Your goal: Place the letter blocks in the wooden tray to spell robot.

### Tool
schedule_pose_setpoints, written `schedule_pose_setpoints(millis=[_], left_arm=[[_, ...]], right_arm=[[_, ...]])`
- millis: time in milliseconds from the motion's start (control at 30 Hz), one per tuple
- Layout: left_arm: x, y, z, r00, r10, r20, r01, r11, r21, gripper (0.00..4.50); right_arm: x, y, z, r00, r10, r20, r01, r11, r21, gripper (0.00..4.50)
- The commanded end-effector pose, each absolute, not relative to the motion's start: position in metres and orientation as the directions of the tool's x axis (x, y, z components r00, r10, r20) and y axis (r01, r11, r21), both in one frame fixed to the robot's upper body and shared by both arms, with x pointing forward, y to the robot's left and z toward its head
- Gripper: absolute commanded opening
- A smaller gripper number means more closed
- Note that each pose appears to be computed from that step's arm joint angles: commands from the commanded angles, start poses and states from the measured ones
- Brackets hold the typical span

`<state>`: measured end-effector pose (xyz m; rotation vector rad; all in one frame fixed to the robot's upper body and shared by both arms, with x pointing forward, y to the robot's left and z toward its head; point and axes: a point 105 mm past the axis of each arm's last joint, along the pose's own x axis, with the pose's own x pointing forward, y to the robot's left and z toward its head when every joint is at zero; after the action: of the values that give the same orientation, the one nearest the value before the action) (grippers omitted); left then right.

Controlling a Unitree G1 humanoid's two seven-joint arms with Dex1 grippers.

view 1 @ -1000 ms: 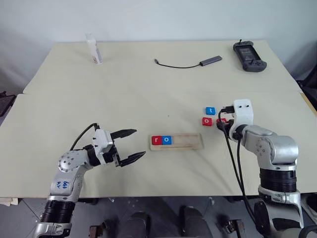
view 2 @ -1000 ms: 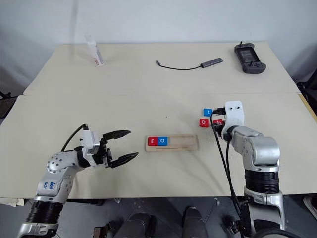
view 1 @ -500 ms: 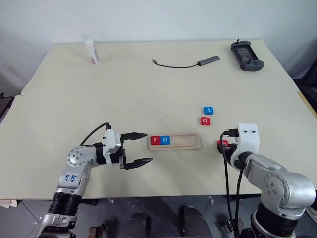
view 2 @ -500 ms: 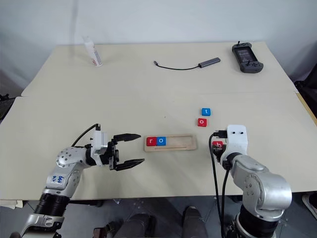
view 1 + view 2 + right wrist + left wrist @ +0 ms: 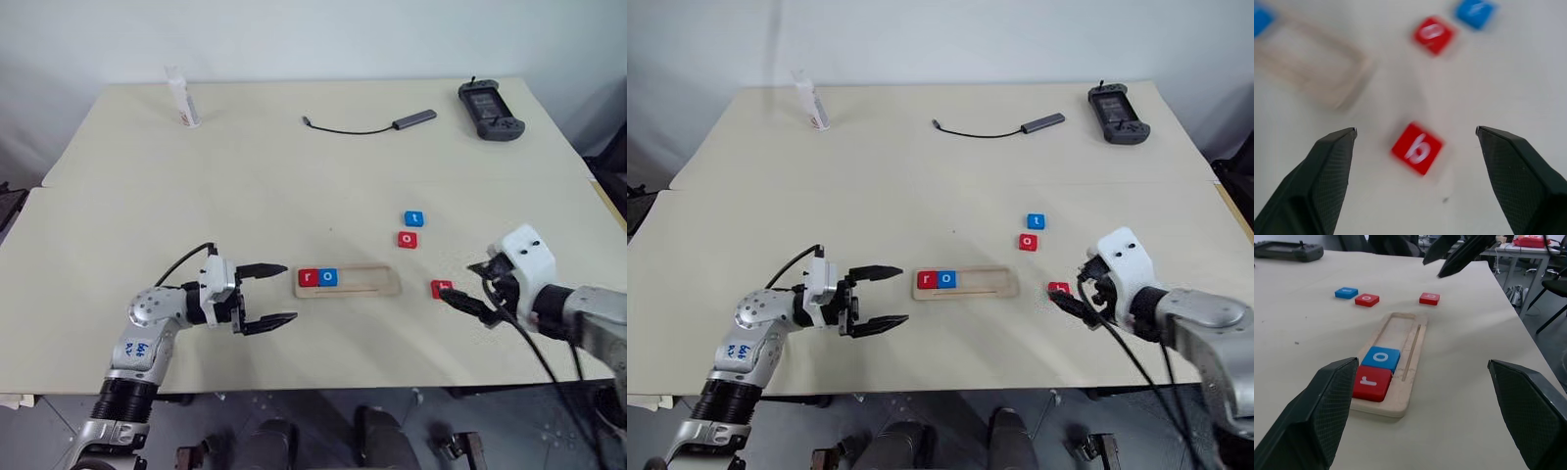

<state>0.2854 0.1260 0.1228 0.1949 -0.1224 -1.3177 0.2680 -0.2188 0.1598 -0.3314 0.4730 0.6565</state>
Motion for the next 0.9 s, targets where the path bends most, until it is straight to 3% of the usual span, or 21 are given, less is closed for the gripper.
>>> schedule_pose_setpoints(millis=[33,200,433,700,900], left_arm=[[0.283,0.128,0.134,0.264,-0.965,0.004,0.929,0.256,0.266,4.5],[0.278,0.127,0.134,0.278,-0.961,0.01,0.925,0.27,0.268,4.5],[0.274,0.127,0.135,0.294,-0.956,0.008,0.92,0.285,0.269,4.5],[0.271,0.13,0.136,0.316,-0.949,0.009,0.913,0.307,0.268,4.5],[0.272,0.129,0.136,0.321,-0.947,0.012,0.911,0.312,0.27,4.5]], right_arm=[[0.274,-0.226,0.151,0.56,0.608,-0.563,-0.814,0.532,-0.235,4.08],[0.293,-0.245,0.123,0.462,0.604,-0.649,-0.886,0.3,-0.352,4.08],[0.32,-0.244,0.114,0.418,0.639,-0.645,-0.908,0.277,-0.314,4.08],[0.323,-0.241,0.114,0.368,0.653,-0.662,-0.93,0.24,-0.279,1.63],[0.33,-0.226,0.141,0.362,0.712,-0.602,-0.928,0.216,-0.302,1.48]])
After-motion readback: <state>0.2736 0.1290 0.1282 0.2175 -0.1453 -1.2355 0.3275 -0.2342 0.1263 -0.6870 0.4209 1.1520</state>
